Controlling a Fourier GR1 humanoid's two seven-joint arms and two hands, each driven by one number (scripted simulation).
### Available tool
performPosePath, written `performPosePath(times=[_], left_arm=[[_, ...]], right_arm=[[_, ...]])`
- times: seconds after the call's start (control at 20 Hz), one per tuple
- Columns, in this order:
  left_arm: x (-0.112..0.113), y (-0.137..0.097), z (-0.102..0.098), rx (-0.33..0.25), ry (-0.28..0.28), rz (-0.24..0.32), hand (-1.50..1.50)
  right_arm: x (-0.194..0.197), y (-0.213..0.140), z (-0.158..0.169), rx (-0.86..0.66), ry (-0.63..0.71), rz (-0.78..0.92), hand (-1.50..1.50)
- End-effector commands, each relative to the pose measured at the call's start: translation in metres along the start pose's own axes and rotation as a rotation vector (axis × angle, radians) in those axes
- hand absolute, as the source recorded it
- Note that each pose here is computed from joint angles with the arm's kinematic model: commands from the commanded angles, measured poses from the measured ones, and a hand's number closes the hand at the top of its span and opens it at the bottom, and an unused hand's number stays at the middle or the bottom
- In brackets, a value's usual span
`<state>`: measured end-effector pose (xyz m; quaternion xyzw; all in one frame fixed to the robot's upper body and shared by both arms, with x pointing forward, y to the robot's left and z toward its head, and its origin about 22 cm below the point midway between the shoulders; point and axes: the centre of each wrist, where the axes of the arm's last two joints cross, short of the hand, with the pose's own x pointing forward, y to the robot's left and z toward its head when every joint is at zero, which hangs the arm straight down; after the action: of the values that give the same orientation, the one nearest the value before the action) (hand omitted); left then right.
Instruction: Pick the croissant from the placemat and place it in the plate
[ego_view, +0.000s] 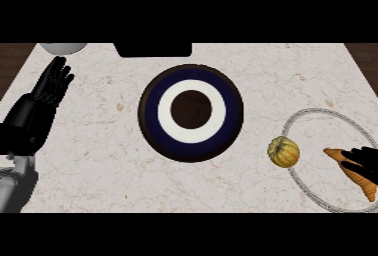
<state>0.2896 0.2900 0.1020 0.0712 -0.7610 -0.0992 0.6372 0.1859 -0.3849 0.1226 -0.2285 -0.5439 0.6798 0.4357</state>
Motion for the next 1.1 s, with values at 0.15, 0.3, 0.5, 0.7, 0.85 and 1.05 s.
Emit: performPosePath(times=[0.15, 0.3, 0.5, 0.7, 0.85, 1.05], left_arm=[[-0.007, -0.005, 0.003, -0.027, -0.014, -0.004, 0.0], [-0.002, -0.026, -0.013, -0.014, -0.019, 0.004, 0.0], [0.0, -0.023, 0.009, 0.003, -0.029, 0.009, 0.0], [0.007, 0.011, -0.003, -0.003, -0.023, 0.013, 0.0], [0.01, -0.01, 0.007, -0.011, -0.015, 0.007, 0.0], [-0.017, -0.009, -0.011, 0.008, 0.003, 0.022, 0.0]], right_arm=[[0.023, -0.004, -0.008, 0.172, 0.179, 0.119, -1.5], [0.016, 0.017, -0.028, 0.168, 0.209, 0.144, -1.5], [0.019, 0.013, -0.036, 0.137, 0.249, 0.17, -1.5], [-0.011, 0.003, -0.022, 0.148, 0.327, 0.232, -1.5], [-0.009, 0.031, -0.04, 0.173, 0.351, 0.231, -1.5], [-0.021, 0.039, -0.039, 0.193, 0.357, 0.213, -1.5]])
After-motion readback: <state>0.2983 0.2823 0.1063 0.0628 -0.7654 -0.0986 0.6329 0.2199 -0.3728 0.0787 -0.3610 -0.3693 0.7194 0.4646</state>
